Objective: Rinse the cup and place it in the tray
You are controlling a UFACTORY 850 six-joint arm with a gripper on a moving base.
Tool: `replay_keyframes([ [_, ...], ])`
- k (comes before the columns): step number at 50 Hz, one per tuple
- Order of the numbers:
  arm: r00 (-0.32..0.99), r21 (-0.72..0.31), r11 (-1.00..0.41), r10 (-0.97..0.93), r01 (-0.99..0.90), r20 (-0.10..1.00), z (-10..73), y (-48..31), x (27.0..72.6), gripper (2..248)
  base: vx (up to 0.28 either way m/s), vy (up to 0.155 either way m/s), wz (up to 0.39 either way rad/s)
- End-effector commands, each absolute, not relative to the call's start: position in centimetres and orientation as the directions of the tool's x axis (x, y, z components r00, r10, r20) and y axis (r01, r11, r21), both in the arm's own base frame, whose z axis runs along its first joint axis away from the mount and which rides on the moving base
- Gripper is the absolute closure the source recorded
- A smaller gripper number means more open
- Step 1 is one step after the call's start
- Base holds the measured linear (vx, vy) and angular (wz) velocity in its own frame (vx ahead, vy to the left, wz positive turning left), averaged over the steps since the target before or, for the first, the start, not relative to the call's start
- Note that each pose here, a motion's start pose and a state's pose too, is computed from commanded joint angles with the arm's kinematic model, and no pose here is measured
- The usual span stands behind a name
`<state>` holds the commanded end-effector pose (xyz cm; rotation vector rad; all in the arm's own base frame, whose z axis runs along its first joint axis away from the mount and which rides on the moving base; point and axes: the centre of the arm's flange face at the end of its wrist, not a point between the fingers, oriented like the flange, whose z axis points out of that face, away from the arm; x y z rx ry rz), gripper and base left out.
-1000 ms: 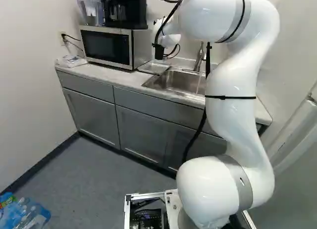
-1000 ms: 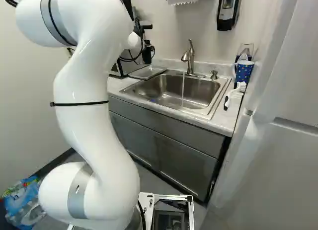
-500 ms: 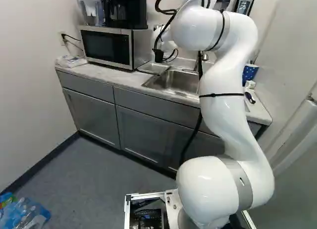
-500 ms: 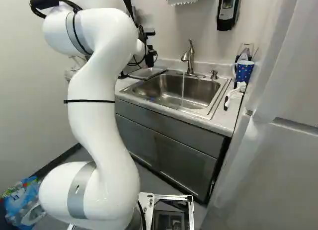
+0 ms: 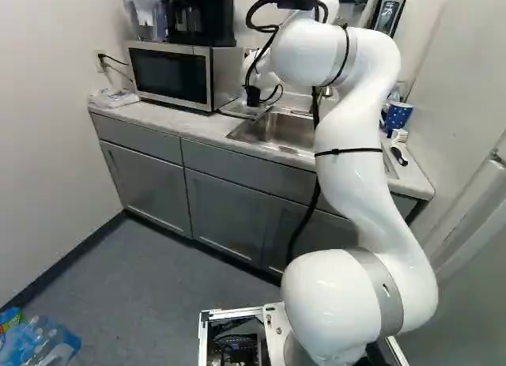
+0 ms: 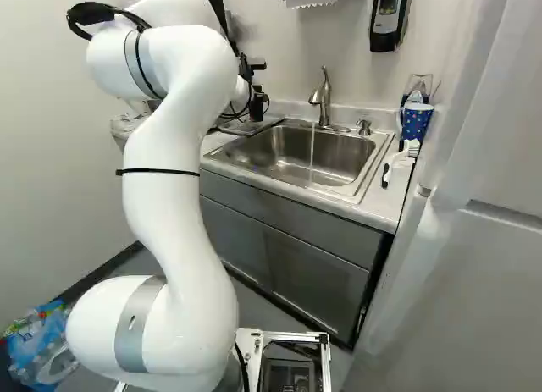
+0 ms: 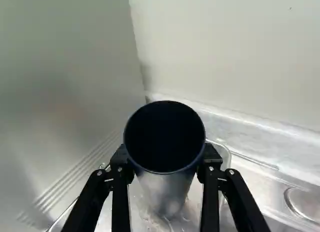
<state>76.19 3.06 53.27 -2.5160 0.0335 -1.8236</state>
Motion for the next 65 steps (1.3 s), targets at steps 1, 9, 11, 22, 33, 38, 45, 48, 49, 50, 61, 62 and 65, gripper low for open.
replay_keyframes([
  [1,0.313,-0.04,-0.999,-0.037,0.002,0.949,53.2,3.1,76.2,124,0.0,0.0,0.0],
  [9,0.32,-0.04,-0.999,-0.037,0.002,0.947,52.7,3.1,76.3,124,0.0,0.0,0.0],
  [11,0.32,-0.04,-0.999,-0.037,0.002,0.947,52.7,3.1,76.3,124,0.0,0.0,0.0],
  [22,0.32,-0.04,-0.999,-0.037,0.002,0.947,52.7,3.1,76.3,87,0.0,0.0,0.0],
  [33,0.32,-0.04,-0.999,-0.037,0.002,0.947,52.7,3.1,76.3,3,0.0,0.0,0.0],
  [38,0.319,-0.04,-0.999,-0.037,0.002,0.947,52.7,3.1,76.3,3,0.0,0.0,0.0],
  [45,0.312,-0.04,-0.999,-0.037,0.002,0.949,53.2,3.1,76.2,3,0.0,0.0,0.0],
  [48,0.308,-0.04,-0.999,-0.038,0.003,0.951,53.6,3.1,76.1,3,0.0,0.0,0.0],
  [49,0.306,-0.04,-0.999,-0.038,0.003,0.951,53.7,3.1,76.1,3,0.0,0.0,0.0],
  [50,0.305,-0.04,-0.999,-0.038,0.003,0.952,53.8,3.1,76.1,3,0.0,0.0,0.0],
  [61,0.295,-0.041,-0.999,-0.038,0.004,0.955,55.3,3.1,75.0,3,0.0,0.0,0.0],
  [62,0.294,-0.041,-0.999,-0.038,0.004,0.955,55.4,3.0,74.8,3,0.0,0.0,0.0],
  [65,0.291,-0.041,-0.999,-0.038,0.004,0.956,55.8,3.0,74.5,3,0.0,0.0,0.0],
])
